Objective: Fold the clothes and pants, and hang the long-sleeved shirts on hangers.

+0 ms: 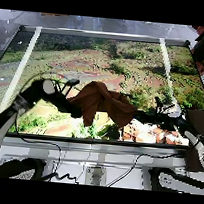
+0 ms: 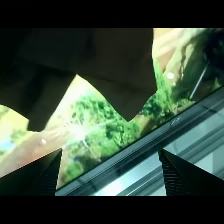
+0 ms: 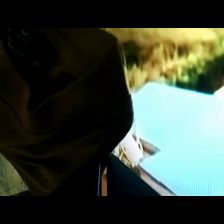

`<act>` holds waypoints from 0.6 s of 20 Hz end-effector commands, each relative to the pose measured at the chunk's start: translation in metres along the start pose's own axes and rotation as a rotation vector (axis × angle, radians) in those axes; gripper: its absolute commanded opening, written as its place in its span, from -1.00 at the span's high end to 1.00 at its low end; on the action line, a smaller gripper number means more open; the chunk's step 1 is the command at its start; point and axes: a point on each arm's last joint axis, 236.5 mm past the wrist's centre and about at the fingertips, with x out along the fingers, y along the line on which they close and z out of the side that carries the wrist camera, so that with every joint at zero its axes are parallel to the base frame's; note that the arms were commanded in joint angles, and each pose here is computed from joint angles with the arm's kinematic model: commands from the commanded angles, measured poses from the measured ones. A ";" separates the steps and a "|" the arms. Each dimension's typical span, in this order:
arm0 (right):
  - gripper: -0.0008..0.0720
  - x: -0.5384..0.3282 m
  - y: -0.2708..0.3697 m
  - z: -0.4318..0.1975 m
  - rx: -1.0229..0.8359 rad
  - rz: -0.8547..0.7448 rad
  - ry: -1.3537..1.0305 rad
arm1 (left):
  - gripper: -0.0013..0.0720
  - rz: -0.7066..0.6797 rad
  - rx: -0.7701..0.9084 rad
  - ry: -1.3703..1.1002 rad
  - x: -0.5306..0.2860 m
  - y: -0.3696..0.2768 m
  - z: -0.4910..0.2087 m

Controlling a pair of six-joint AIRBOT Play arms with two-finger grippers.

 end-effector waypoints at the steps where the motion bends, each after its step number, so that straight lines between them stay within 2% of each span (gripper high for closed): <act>1: 0.94 -0.004 0.011 0.001 -0.039 0.026 0.011 | -0.92 -0.048 -0.148 -0.089 0.040 0.006 -0.002; 4: 0.94 -0.005 0.011 0.002 -0.045 0.024 0.011 | -0.91 -0.091 -0.228 -0.130 0.053 0.004 0.009; 7: 0.94 -0.005 0.010 0.001 -0.047 0.022 0.013 | -0.58 -0.163 -0.291 -0.102 0.070 -0.009 0.009; 10: 0.94 -0.005 0.007 -0.001 -0.061 0.010 0.022 | -0.57 -0.178 -0.265 -0.152 0.075 -0.018 0.022; 12: 0.94 -0.005 0.005 -0.002 -0.072 -0.001 0.031 | -0.45 -0.160 -0.259 -0.189 0.077 -0.017 0.030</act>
